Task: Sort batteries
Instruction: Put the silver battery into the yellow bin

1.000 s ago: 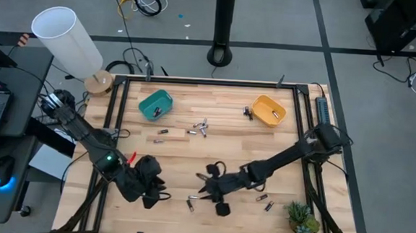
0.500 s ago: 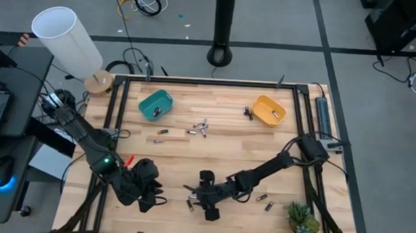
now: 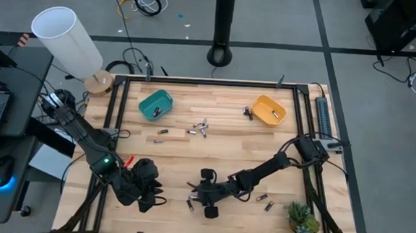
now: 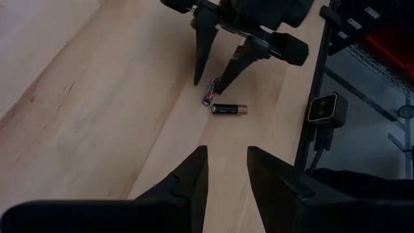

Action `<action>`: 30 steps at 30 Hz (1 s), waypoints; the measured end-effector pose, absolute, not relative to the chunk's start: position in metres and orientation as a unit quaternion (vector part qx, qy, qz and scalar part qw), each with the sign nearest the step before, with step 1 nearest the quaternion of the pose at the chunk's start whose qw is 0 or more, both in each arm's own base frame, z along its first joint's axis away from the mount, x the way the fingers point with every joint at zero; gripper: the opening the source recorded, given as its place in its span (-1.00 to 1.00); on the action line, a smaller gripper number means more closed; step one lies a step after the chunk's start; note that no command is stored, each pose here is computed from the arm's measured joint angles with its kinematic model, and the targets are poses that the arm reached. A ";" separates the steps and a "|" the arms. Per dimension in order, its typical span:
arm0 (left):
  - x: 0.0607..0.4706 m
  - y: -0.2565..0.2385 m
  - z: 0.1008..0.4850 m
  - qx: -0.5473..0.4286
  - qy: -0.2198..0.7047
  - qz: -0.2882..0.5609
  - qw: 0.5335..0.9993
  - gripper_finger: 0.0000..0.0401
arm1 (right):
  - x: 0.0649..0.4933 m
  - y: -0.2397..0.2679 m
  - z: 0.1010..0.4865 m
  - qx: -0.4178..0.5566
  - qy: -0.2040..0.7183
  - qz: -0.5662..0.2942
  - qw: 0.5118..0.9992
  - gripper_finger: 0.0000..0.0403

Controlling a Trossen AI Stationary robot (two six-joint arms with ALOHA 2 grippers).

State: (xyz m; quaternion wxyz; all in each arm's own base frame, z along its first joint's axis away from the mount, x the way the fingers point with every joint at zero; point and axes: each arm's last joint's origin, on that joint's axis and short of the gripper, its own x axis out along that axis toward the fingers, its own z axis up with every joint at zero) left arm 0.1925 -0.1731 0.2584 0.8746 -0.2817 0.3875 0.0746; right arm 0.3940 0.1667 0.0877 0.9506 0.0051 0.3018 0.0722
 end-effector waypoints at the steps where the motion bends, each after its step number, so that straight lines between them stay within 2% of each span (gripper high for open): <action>1: 0.193 -0.173 0.258 -0.281 0.387 0.075 0.875 -0.40 | 0.392 0.164 0.085 0.007 0.301 0.071 0.951 -0.22; 10: 0.193 -0.173 0.258 -0.281 0.387 0.075 0.875 -0.40 | 0.379 0.150 0.072 -0.001 0.291 0.075 0.954 -0.30; 17: 0.192 -0.173 0.258 -0.280 0.388 0.076 0.875 -0.40 | 0.382 0.144 0.073 -0.012 0.281 0.086 0.956 -0.69; 20: 0.192 -0.173 0.258 -0.280 0.388 0.076 0.875 -0.40 | 0.383 0.142 0.073 -0.010 0.282 0.090 0.955 -0.78; 30: 0.196 -0.176 0.255 -0.289 0.385 0.077 0.873 -0.40 | 0.385 0.136 0.072 -0.003 0.284 0.088 0.955 -0.74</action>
